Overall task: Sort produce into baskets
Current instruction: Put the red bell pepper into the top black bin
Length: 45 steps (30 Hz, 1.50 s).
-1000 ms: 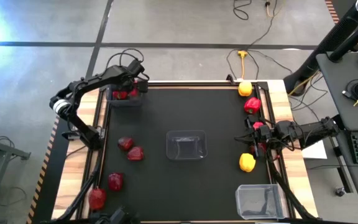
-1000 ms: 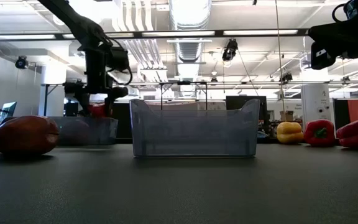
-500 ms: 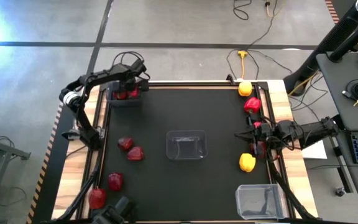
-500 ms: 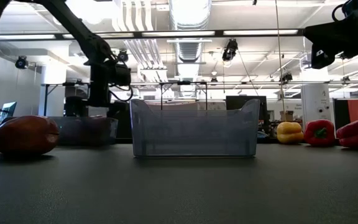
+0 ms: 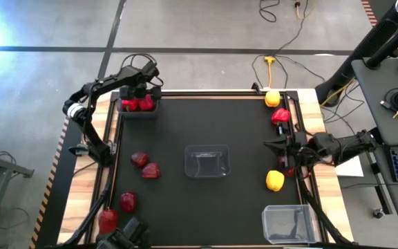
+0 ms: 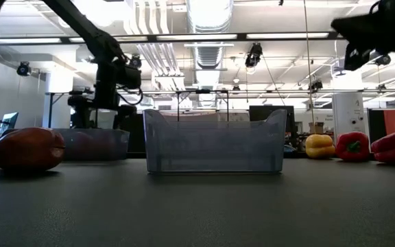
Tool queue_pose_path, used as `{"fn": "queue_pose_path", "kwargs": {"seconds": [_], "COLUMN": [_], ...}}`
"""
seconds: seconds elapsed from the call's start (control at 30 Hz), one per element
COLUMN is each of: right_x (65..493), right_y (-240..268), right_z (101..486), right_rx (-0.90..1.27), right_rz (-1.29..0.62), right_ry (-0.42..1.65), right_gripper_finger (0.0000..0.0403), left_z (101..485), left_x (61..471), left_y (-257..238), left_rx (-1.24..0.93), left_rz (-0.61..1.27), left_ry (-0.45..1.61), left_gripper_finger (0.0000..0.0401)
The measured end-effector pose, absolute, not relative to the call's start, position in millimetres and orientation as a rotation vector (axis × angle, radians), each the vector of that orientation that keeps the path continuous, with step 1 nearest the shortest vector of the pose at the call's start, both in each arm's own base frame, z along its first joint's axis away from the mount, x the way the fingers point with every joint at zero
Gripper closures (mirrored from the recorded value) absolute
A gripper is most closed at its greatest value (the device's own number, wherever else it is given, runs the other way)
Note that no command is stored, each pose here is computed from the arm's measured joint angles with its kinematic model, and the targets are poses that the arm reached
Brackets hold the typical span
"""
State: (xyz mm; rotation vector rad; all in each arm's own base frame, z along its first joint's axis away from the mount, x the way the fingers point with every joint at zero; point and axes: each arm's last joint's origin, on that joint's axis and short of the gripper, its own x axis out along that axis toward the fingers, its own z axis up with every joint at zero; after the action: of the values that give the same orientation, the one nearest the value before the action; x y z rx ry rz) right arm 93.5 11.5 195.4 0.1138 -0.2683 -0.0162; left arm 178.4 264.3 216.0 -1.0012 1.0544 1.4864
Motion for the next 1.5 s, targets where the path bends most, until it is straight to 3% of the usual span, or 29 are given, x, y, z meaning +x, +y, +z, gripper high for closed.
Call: {"fn": "queue_pose_path", "kwargs": {"seconds": [0.23,0.43,0.53,0.67,0.83,1.13,1.33,1.4,1.5], "right_x": [84.7,71.7,70.3,79.0,98.2,156.0,142.3,137.3,141.7], "right_y": [8.4,5.9,2.7,-3.8,-2.9,-1.7,-20.8,-25.0,-33.8], "right_z": [216.7,234.6,235.6,220.8,220.0,256.9,265.1,267.3,273.8], "right_rx": [0.223,0.374,0.393,0.645,0.834,0.671,0.993,0.996,0.965], "right_rz": [-0.047,0.006,-0.104,-0.373,-0.518,-1.068,-1.444,-1.557,-1.564], "right_ry": [-0.507,-0.737,-0.755,-0.644,-0.457,-0.148,0.195,0.306,0.352], "right_gripper_finger": [0.0392,0.0392,0.0392,0.0392,0.0392,0.0392,0.0391,0.0384,0.0349], "left_z": [259.7,300.2,311.4,317.3,314.5,286.8,281.4,281.3,279.3], "left_x": [190.0,209.6,223.7,244.4,265.5,295.6,298.3,298.2,295.9], "left_y": [232.3,190.7,169.4,140.0,102.4,36.8,1.7,-5.4,-7.2], "left_rx": [-0.893,-0.712,-0.601,-0.453,-0.371,-0.332,-0.311,-0.299,-0.292], "left_rz": [1.379,1.177,1.047,0.852,0.646,0.337,0.19,0.165,0.164], "left_ry": [0.926,0.765,0.67,0.597,0.531,0.365,0.318,0.325,0.358], "left_gripper_finger": [0.0044,0.0044,0.0044,0.0044,0.0044,0.0044,0.0044,0.0044,0.0045]}}
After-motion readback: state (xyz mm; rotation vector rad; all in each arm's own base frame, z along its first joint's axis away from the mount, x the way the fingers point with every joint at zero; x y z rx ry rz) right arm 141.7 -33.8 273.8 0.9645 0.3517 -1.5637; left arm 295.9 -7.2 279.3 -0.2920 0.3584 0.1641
